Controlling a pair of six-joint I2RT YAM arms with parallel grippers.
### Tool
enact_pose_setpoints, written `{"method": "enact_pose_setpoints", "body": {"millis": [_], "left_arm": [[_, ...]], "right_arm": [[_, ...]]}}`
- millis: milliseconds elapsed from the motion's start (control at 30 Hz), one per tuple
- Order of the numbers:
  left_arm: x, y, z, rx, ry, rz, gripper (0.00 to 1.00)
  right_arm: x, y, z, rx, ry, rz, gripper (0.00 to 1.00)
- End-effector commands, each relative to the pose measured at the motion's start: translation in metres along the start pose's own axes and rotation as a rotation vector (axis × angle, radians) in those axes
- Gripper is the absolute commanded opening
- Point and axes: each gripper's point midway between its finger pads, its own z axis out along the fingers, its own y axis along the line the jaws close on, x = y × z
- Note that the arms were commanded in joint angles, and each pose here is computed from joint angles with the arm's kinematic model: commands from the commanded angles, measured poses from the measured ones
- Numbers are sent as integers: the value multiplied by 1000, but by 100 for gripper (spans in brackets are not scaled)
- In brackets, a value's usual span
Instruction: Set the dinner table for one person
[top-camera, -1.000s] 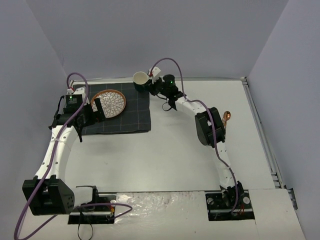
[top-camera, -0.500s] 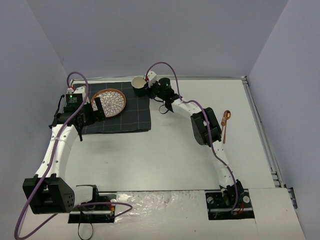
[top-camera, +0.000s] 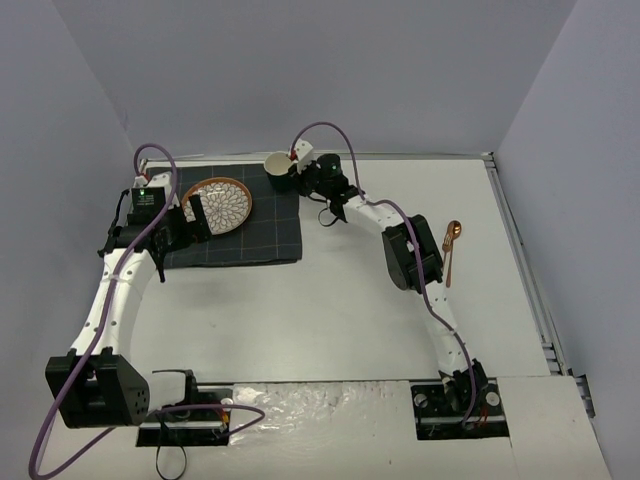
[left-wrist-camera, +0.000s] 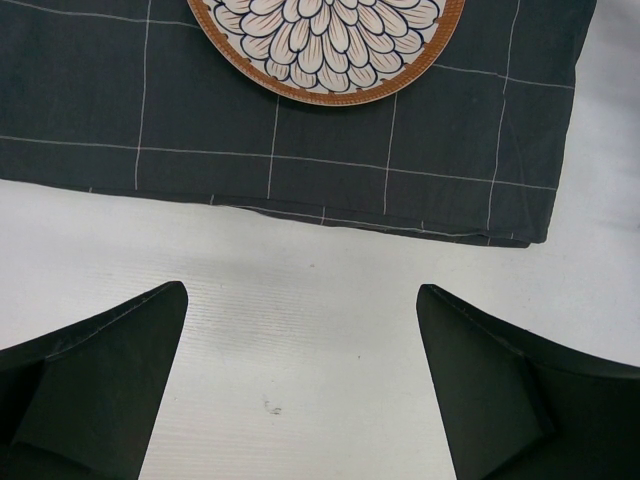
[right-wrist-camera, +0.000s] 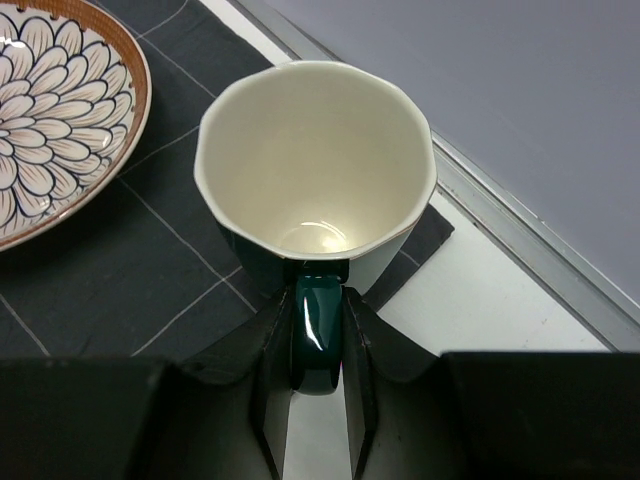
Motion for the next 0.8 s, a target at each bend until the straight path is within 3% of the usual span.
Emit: {"method": "enact_pose_setpoints", "body": {"millis": [0,433,600,667,767], "left_arm": [[-14,-2,-4,7,-48,-1,97],[-15,-2,-6,10,-53,0,97],[-17,-4,-9,21,-65,1,97],[-17,-5,-10,23,-67,1,97],[-16,-6,-11,34,-63,2,97]], "right_arm": [[-100,-25,-7,60,-251,-85,24],[-100,-38,-30,103,-232,-77,67],[-124,-52,-75,217,-221,-52,82],[-113,-54,-90,253,-179,-13,86],[-123,-64,-141,383,-133,60,90]]}}
